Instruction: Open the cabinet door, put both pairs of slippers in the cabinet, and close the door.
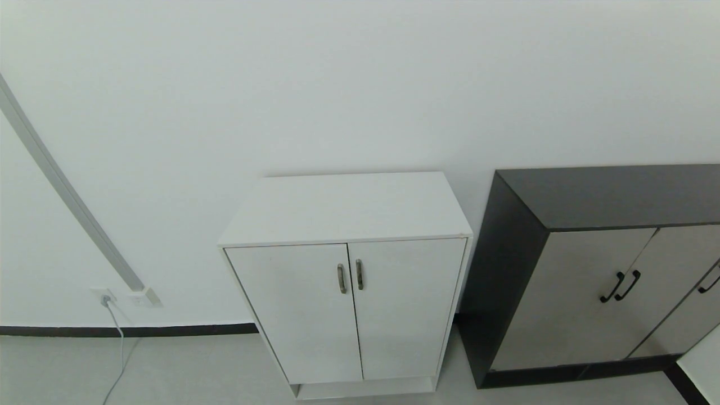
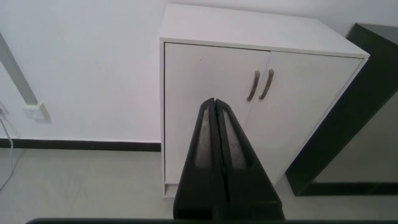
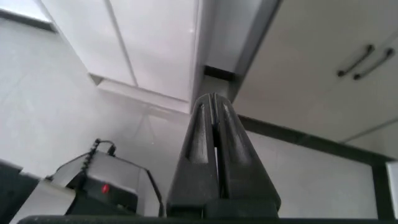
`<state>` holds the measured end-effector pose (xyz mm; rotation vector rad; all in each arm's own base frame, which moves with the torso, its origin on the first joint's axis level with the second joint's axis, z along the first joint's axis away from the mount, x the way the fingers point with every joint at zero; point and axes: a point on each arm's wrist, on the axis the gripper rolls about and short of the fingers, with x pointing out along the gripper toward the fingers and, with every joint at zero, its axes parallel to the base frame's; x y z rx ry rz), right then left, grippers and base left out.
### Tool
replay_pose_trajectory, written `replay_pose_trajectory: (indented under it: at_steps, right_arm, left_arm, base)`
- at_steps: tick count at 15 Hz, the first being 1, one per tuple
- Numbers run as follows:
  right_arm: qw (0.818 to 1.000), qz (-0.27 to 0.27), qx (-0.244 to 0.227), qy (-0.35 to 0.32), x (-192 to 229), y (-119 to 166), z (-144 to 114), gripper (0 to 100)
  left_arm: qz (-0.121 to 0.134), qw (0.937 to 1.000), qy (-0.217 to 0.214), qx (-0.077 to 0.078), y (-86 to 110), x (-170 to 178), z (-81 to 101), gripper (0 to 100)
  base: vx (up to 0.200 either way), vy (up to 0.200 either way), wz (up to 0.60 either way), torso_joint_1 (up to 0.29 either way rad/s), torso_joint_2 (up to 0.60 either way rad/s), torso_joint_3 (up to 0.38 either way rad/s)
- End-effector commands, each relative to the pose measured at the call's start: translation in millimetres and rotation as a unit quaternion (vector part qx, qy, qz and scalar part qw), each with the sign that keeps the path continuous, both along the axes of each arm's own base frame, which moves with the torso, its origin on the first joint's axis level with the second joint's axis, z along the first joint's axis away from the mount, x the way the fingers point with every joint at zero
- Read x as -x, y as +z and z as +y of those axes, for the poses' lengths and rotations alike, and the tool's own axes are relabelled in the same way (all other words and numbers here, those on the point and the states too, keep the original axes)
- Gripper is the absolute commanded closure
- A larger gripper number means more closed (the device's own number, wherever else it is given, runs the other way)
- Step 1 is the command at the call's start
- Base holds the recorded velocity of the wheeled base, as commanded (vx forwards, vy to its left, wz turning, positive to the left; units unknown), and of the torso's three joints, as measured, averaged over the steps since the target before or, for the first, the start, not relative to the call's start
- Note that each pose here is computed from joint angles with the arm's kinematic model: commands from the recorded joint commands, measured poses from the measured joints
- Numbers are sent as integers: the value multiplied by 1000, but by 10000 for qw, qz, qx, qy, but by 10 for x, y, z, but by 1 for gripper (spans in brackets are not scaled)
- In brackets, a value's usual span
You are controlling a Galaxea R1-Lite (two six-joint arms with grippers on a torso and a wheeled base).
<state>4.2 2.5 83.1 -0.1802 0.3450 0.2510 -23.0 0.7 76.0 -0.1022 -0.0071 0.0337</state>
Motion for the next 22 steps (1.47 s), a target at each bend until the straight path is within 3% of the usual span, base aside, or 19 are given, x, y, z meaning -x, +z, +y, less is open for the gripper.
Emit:
replay_pose_trajectory:
  at_steps: [1,3,5,6,7,8,9,10,11,12,14,19,22]
  right_arm:
    - [9978,-529,-58,-392,87,5,-8,100]
    - [9970,-546,-218,-496,97,3,-8,100]
    - [9968,-480,579,-264,46,19,-7,100]
    - [9964,-509,645,-226,47,20,-6,100]
    - [9986,-357,359,-180,36,8,-2,100]
    - [9981,-122,-504,-322,30,-29,5,100]
    - [9947,-166,-837,-572,41,-44,0,100]
    - [9934,-269,-840,-726,53,-42,-3,100]
    - [9917,-751,-676,-800,126,-51,-1,100]
    - [9938,-805,-395,-664,127,-47,0,100]
    - [9949,-531,-344,-782,82,-48,0,100]
    - [9853,-1243,-557,-1028,194,-61,9,100]
    - [9829,-1260,-775,-1097,200,-60,8,100]
  left_arm:
    - [3,10000,6,3,2,0,0,100]
    - [3,10000,6,3,2,0,0,100]
    - [11,10000,6,3,-2,-2,0,100]
    - [-4,10000,6,3,4,0,0,100]
    - [3,10000,6,3,2,0,0,100]
    - [11,10000,14,11,-2,-2,1,100]
    - [3,10000,14,11,2,0,1,100]
    - [3,10000,14,11,2,0,1,100]
    - [3,10000,6,11,2,0,0,100]
    - [3,10000,6,3,-1,-2,0,100]
    - [-4,10000,6,3,4,0,0,100]
    - [3,10000,6,11,2,0,0,100]
    - [3,10000,-1,3,2,0,0,100]
  base:
    - [0,0,0,0,0,0]
    - [0,0,0,0,0,0]
    - [0,0,0,0,0,0]
    - [0,0,0,0,0,0]
    - [0,0,0,0,0,0]
    - [0,0,0,0,0,0]
    - [0,0,0,0,0,0]
    - [0,0,0,0,0,0]
    - [0,0,0,0,0,0]
    - [0,0,0,0,0,0]
    - [0,0,0,0,0,0]
    - [0,0,0,0,0,0]
    - [0,0,0,0,0,0]
